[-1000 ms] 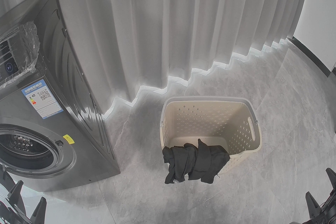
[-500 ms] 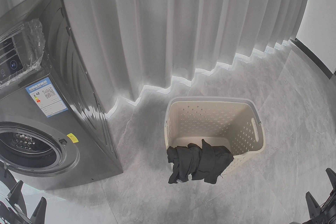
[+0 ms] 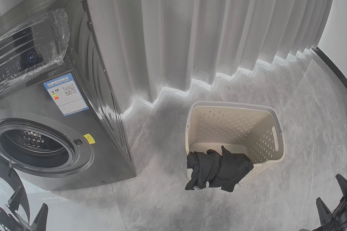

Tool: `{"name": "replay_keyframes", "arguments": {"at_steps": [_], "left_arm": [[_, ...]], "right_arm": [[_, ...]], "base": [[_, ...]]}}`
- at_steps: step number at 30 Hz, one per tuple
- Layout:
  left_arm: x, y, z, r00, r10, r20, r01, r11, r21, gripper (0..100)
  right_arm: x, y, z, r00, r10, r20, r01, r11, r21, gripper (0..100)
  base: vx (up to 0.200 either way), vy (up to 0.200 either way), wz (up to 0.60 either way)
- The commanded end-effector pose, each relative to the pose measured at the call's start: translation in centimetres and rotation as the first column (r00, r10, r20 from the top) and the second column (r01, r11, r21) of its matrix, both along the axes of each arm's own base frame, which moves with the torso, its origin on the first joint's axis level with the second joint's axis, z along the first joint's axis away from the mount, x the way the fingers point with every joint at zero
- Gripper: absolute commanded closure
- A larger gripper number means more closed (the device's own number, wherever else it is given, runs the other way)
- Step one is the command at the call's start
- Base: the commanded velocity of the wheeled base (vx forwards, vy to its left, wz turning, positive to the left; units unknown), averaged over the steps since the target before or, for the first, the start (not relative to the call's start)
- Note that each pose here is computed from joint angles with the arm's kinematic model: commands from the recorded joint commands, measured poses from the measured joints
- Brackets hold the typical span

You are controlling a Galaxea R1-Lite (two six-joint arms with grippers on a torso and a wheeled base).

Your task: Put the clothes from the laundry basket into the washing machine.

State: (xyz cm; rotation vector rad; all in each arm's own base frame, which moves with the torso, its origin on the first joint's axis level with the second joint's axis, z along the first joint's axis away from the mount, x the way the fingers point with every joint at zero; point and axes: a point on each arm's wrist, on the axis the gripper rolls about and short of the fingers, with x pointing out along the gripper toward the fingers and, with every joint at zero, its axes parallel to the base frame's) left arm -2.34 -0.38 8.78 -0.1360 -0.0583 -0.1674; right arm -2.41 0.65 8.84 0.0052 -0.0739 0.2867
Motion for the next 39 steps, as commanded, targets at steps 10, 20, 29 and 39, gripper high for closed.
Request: {"name": "replay_keyframes", "arguments": {"at_steps": [10, 20, 29, 39], "left_arm": [[0.03, 0.0, -0.52, 1.0, -0.002, -0.006, 0.002, 1.0, -0.009, 0], [0.03, 0.0, -0.52, 1.0, -0.002, -0.007, 0.002, 1.0, -0.014, 0], [0.03, 0.0, -0.52, 1.0, -0.002, -0.006, 0.002, 1.0, -0.012, 0], [0.03, 0.0, -0.52, 1.0, -0.002, -0.006, 0.002, 1.0, -0.009, 0]], "right_arm": [[-0.1, 0.3, -0.54, 0.99, 0.141, -0.015, -0.141, 0.99, 0.032, 0], [-0.1, 0.29, -0.54, 0.99, 0.137, -0.015, -0.136, 0.99, 0.034, 0], [-0.13, 0.37, -0.6, 0.985, 0.172, -0.012, -0.172, 0.985, 0.0, 0], [-0.35, 0.73, -0.6, 0.937, 0.35, -0.013, -0.35, 0.937, -0.019, 0]], "base": [[0.0, 0.0, 0.0], [0.0, 0.0, -0.18], [0.0, 0.0, 0.0], [0.0, 0.0, 0.0]]}}
